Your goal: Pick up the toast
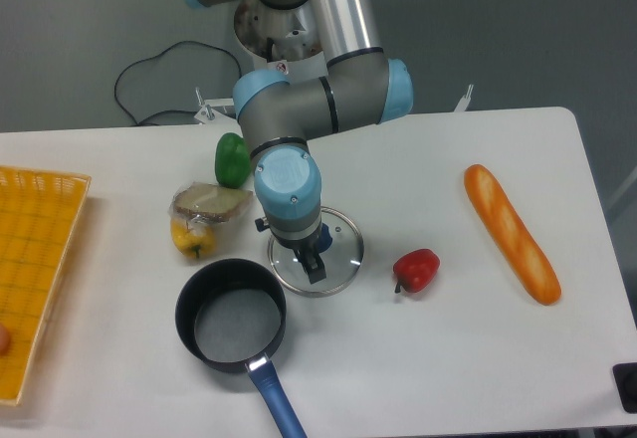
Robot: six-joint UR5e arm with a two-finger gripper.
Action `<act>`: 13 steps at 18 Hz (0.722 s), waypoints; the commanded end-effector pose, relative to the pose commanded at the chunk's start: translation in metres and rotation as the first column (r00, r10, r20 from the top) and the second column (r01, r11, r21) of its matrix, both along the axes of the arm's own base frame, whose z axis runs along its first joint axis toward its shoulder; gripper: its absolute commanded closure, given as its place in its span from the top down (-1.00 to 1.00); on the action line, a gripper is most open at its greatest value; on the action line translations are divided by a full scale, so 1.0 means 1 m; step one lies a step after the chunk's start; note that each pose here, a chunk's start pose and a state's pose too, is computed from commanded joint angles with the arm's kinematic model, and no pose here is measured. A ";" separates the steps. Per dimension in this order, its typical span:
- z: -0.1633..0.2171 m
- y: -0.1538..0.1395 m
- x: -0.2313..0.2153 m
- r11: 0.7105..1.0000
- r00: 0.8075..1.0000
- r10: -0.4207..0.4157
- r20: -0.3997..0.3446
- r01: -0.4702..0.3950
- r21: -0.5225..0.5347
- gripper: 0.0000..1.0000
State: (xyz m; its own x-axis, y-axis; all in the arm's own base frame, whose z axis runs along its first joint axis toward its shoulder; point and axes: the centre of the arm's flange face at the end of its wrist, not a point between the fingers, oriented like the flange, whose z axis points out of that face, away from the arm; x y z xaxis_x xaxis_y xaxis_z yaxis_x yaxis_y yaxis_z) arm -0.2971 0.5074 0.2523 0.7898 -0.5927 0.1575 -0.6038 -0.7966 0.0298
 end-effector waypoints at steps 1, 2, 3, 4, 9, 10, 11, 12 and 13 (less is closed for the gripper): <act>0.000 -0.001 0.003 1.000 1.000 0.020 0.016 -0.020 -0.002 1.00; 0.002 -0.003 0.005 0.999 0.999 0.036 0.024 -0.036 -0.010 1.00; 0.003 -0.004 0.007 0.998 0.998 0.052 0.030 -0.051 -0.022 1.00; 0.008 -0.005 0.011 0.997 0.997 0.070 0.035 -0.069 -0.035 1.00; 0.010 0.000 0.025 0.988 0.980 0.157 0.124 -0.154 -0.028 1.00; 0.009 0.003 0.027 0.985 0.972 0.170 0.164 -0.171 -0.013 1.00; 0.005 0.005 0.030 0.982 0.962 0.184 0.204 -0.187 -0.005 1.00; 0.002 0.008 0.032 0.978 0.952 0.202 0.230 -0.207 -0.001 1.00; -0.002 0.010 0.033 0.976 0.946 0.214 0.244 -0.220 -0.006 1.00</act>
